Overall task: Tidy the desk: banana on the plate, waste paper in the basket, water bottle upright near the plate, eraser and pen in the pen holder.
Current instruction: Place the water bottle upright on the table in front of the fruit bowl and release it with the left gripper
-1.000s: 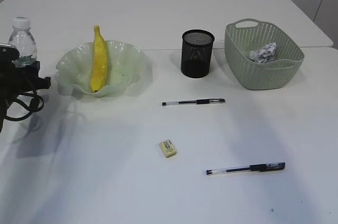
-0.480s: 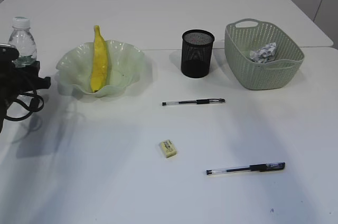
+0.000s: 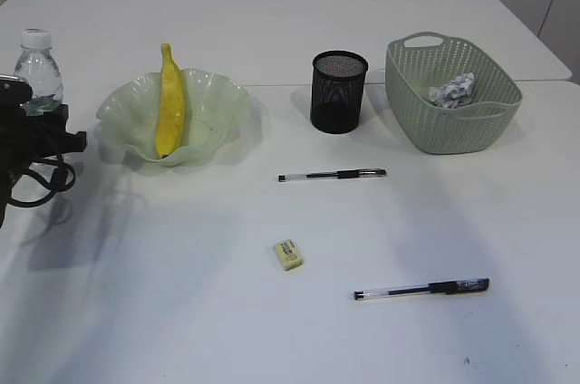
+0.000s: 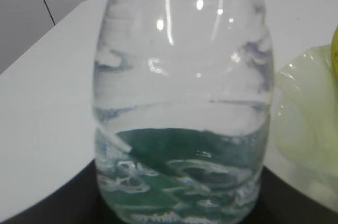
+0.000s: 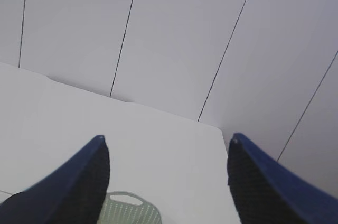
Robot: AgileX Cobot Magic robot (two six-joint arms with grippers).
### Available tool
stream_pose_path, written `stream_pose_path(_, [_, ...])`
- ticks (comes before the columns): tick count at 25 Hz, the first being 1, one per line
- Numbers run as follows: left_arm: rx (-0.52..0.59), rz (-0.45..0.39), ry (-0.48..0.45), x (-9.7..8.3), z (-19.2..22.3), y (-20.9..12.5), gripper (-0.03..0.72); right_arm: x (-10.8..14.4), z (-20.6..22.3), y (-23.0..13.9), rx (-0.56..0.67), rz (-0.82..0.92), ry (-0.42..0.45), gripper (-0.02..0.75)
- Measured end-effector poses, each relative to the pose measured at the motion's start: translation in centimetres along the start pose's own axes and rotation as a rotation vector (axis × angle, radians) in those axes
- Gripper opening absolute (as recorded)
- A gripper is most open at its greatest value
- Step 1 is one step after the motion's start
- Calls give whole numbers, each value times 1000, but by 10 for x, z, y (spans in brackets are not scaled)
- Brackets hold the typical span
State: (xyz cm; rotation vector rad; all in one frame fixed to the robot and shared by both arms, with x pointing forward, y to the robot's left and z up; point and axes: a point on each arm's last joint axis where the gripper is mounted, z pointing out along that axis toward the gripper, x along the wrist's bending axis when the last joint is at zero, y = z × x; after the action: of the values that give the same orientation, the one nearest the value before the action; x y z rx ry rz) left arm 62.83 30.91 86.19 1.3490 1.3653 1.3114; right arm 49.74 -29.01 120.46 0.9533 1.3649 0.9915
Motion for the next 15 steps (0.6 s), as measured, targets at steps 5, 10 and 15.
stream_pose_path(5, [1, -3, 5, 0, 0, 0, 378, 0, 0, 0, -5, 0, -1, 519])
stream_pose_path(10, [1, -8, 5, 0, 0, 0, 383, 0, 0, 1, -7, 0, -2, 519])
stream_pose_path(15, [1, -13, 5, 0, 0, 0, 395, 0, 0, 1, -9, 0, -2, 519])
